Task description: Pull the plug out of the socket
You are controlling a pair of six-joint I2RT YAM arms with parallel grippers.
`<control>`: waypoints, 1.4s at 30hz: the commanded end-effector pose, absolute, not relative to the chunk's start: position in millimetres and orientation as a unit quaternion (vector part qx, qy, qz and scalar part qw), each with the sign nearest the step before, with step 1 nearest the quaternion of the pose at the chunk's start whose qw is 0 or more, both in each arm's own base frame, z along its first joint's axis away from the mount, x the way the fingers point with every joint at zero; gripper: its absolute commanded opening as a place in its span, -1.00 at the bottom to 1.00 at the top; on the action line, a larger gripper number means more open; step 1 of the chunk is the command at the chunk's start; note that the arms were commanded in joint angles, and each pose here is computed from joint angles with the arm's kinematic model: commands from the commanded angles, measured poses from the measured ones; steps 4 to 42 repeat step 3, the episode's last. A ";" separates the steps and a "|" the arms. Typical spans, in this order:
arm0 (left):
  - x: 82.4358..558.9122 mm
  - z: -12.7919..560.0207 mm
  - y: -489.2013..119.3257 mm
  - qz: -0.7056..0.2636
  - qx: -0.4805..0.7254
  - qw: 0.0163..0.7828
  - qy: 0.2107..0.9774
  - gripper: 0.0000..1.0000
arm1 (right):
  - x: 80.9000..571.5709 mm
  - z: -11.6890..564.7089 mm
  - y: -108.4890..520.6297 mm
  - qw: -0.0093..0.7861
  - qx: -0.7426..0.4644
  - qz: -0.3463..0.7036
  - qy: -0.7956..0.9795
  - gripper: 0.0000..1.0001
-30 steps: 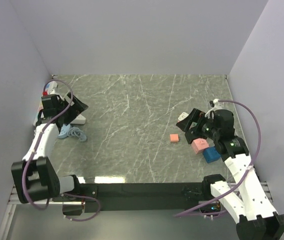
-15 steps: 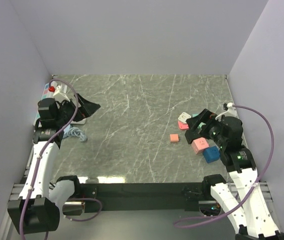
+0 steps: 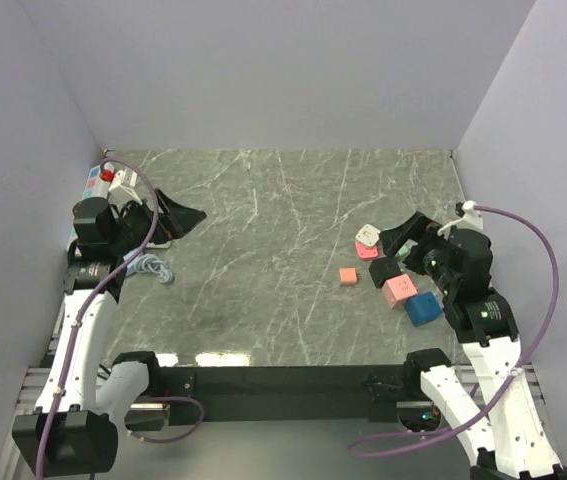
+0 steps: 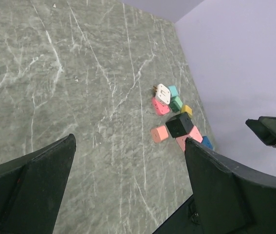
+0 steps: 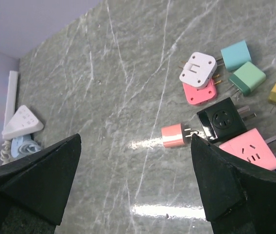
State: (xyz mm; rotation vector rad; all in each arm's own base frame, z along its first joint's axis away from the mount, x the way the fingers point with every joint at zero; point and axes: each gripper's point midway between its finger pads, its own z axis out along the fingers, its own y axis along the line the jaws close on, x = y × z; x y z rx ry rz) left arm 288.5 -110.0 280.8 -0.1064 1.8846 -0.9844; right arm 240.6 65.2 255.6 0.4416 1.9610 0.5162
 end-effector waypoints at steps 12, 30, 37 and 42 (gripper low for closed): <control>280.7 311.2 -116.5 -0.412 -0.004 0.512 0.754 0.99 | 241.9 279.8 58.0 0.540 0.195 0.210 0.792 1.00; 280.7 311.2 -116.5 -0.412 -0.004 0.512 0.754 0.99 | 241.9 279.8 58.0 0.540 0.195 0.210 0.792 1.00; 280.7 311.2 -116.5 -0.412 -0.004 0.512 0.754 0.99 | 241.9 279.8 58.0 0.540 0.195 0.210 0.792 1.00; 280.7 311.2 -116.5 -0.412 -0.004 0.512 0.754 0.99 | 241.9 279.8 58.0 0.540 0.195 0.210 0.792 1.00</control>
